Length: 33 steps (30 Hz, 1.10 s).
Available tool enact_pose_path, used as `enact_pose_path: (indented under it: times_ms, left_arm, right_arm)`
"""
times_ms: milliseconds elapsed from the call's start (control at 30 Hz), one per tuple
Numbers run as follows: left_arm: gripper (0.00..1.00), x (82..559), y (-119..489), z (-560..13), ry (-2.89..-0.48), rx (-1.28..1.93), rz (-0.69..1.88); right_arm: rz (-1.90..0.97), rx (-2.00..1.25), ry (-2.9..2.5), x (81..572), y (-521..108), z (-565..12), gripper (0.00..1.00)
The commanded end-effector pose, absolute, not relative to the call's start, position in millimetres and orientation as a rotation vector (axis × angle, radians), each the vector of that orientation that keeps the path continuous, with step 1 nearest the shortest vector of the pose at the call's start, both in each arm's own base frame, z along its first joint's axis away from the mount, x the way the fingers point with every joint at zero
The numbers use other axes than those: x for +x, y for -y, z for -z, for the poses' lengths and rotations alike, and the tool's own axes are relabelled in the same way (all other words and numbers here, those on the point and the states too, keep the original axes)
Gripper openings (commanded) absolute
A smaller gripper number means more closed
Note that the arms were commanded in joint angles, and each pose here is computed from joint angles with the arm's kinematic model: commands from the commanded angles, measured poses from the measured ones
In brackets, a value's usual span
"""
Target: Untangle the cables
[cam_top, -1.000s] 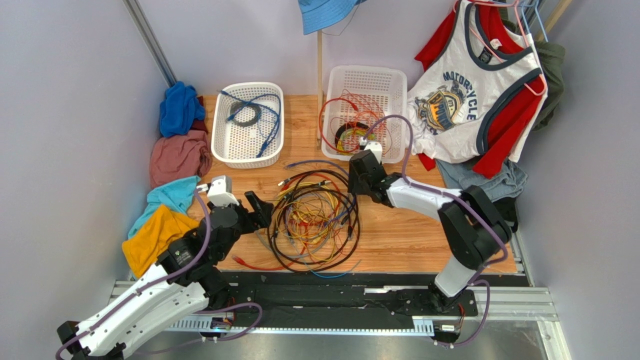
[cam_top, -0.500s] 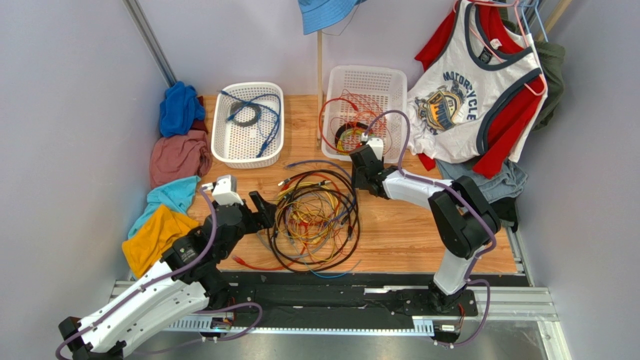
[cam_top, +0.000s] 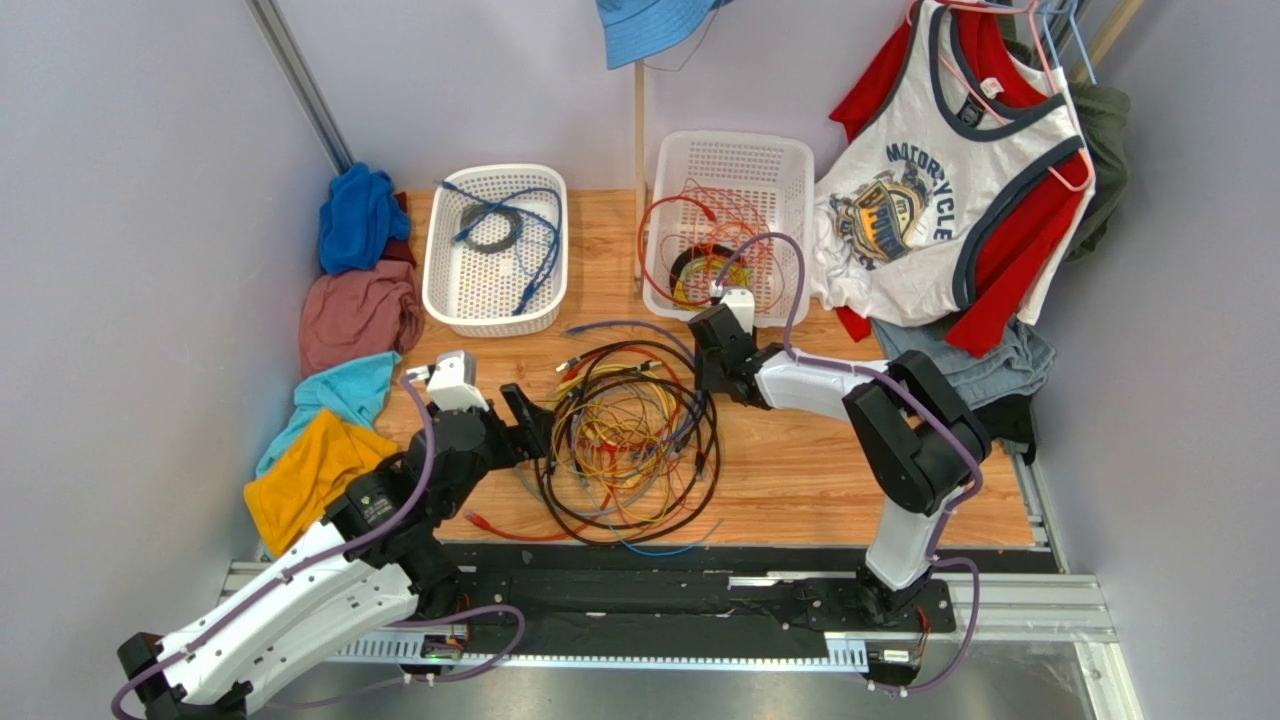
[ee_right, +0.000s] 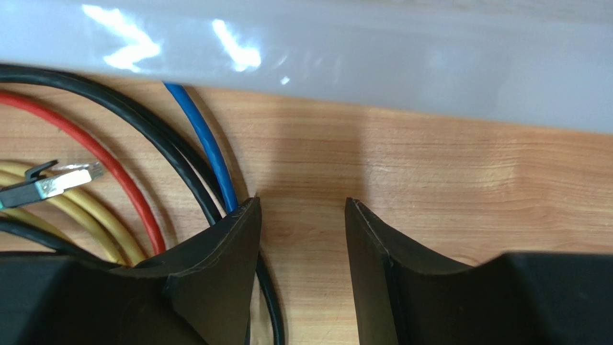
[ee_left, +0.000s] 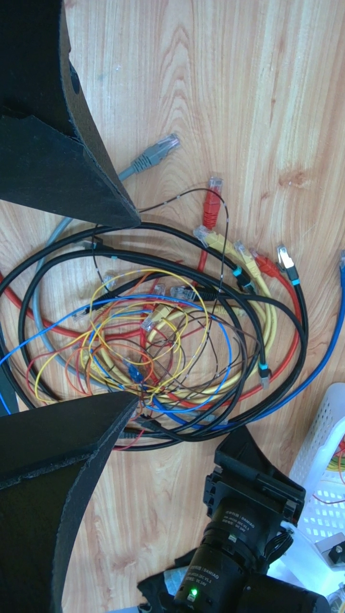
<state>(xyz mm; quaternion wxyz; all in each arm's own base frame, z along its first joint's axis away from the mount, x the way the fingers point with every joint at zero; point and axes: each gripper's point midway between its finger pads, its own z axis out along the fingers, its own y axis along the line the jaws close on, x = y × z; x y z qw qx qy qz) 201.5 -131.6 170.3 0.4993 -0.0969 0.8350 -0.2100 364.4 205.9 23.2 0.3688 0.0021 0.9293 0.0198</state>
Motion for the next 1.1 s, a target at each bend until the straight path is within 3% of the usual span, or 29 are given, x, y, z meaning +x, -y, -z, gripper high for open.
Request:
enact_pose_path:
  times_ms: [0,333,833,933,1033,1067]
  left_arm:
    - [0.93,203.8,135.1,-175.3,-2.001,-0.246,0.538]
    - [0.93,200.1,130.9,-173.9,-1.996,-0.26,0.545]
    - [0.92,194.1,129.7,-165.6,-2.008,-0.273,0.571]
    - [0.92,192.3,126.4,-165.9,-2.009,-0.277,0.563]
    - [0.93,191.2,123.8,-166.9,-1.999,-0.284,0.564]
    - [0.92,190.9,123.1,-166.1,-1.999,-0.285,0.563]
  right_arm:
    - [-0.113,0.008,-2.313,364.3,-220.7,-46.7,0.5]
    - [-0.143,-0.016,-2.281,360.1,-234.0,-63.9,0.51]
    - [-0.183,-0.084,-2.378,355.6,-256.6,-26.2,0.52]
    - [-0.147,-0.083,-2.408,358.3,-252.8,-15.5,0.47]
    - [-0.128,-0.067,-2.444,356.5,-246.1,-1.8,0.34]
    - [-0.124,-0.054,-2.445,356.1,-244.2,-0.3,0.25]
